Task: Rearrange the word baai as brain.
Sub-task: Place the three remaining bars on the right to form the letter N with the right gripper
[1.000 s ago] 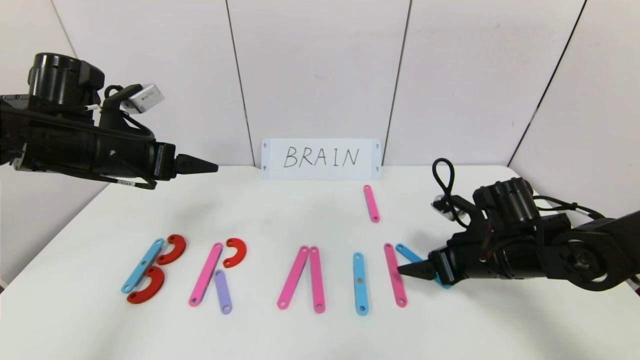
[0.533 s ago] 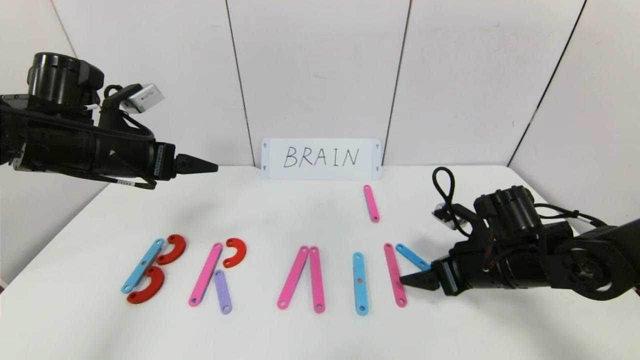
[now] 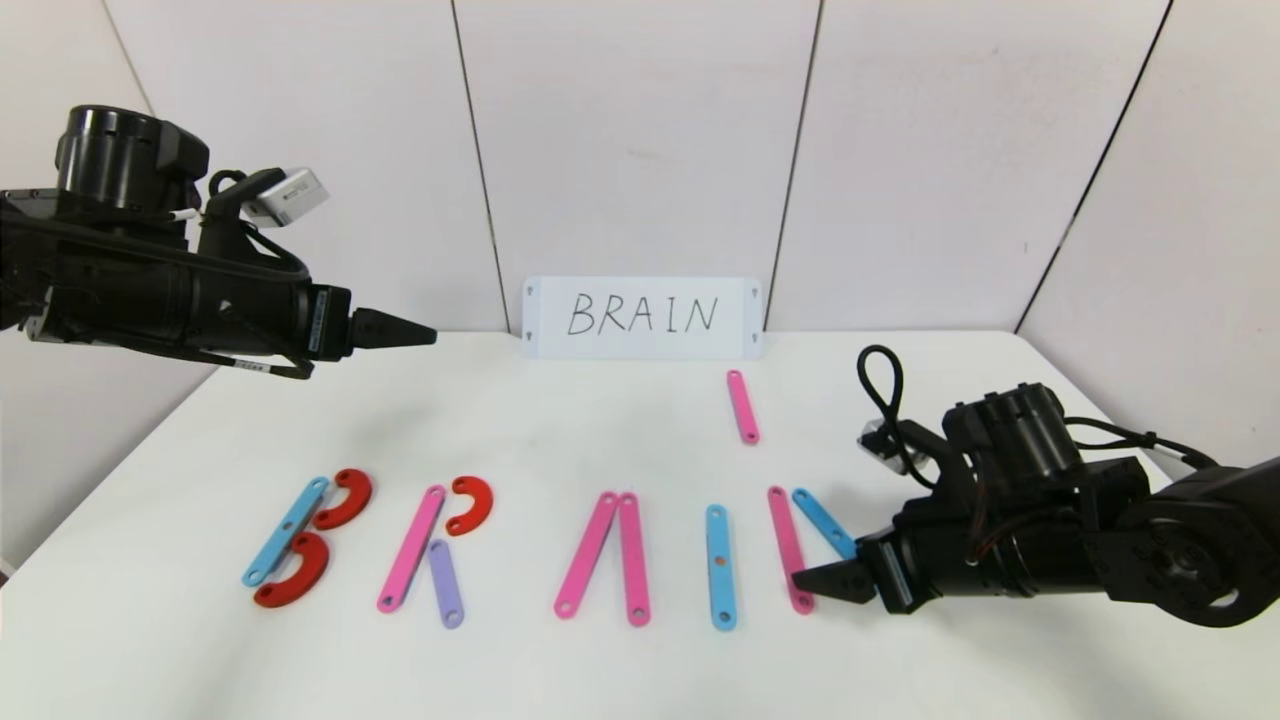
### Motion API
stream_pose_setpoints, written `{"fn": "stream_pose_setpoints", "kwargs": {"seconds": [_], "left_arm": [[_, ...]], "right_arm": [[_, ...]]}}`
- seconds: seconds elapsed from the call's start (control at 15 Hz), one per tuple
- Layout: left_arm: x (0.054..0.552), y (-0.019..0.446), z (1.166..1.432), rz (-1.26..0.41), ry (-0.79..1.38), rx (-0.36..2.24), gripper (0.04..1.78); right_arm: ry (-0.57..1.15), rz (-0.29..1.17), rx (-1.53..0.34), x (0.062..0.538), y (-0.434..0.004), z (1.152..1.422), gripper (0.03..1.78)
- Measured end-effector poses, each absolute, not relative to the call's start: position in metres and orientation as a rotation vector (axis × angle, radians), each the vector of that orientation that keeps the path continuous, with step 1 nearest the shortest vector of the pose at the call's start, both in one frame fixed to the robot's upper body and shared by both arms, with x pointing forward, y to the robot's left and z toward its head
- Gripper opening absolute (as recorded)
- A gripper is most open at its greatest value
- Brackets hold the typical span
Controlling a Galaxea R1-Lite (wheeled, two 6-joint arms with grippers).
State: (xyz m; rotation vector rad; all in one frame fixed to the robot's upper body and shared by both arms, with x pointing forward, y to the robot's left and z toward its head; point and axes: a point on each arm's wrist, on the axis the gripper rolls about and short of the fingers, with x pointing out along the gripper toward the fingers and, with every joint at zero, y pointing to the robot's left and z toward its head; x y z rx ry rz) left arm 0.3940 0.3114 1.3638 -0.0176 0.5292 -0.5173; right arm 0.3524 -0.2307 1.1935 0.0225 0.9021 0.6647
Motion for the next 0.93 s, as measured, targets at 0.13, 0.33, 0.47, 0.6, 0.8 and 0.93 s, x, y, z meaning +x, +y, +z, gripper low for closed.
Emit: {"fn": "stream_pose_setpoints", "kwargs": {"seconds": [0.13, 0.33, 0.47, 0.6, 0.8, 0.93], "left_arm": [[0.394, 0.311, 1.364, -0.518, 0.530, -0.018, 1.74], [0.394, 0.310, 1.363, -0.521, 0.533, -0.017, 1.74], [0.394, 0.310, 1.363, -0.521, 0.534, -0.017, 1.74], [0.394, 0.310, 1.363, -0.521, 0.534, -0.017, 1.74], [0.394, 0.310, 1.363, -0.520, 0.533, -0.016, 1.74], [0.394, 0.310, 1.362, -0.521, 0.533, -0.017, 1.74]], "right_arm": [[0.897, 0.661, 0.024, 0.353, -0.231, 1.194, 1.74], [0.865, 0.635, 0.011, 0.361, -0.230, 1.199, 1.74], [0.846, 0.634, 0.009, 0.369, -0.227, 1.202, 1.74], [0.833, 0.636, 0.009, 0.378, -0.223, 1.203, 1.74], [0.828, 0.639, 0.008, 0.392, -0.216, 1.202, 1.74], [0.824, 0.623, 0.001, 0.398, -0.215, 1.200, 1.74]]}}
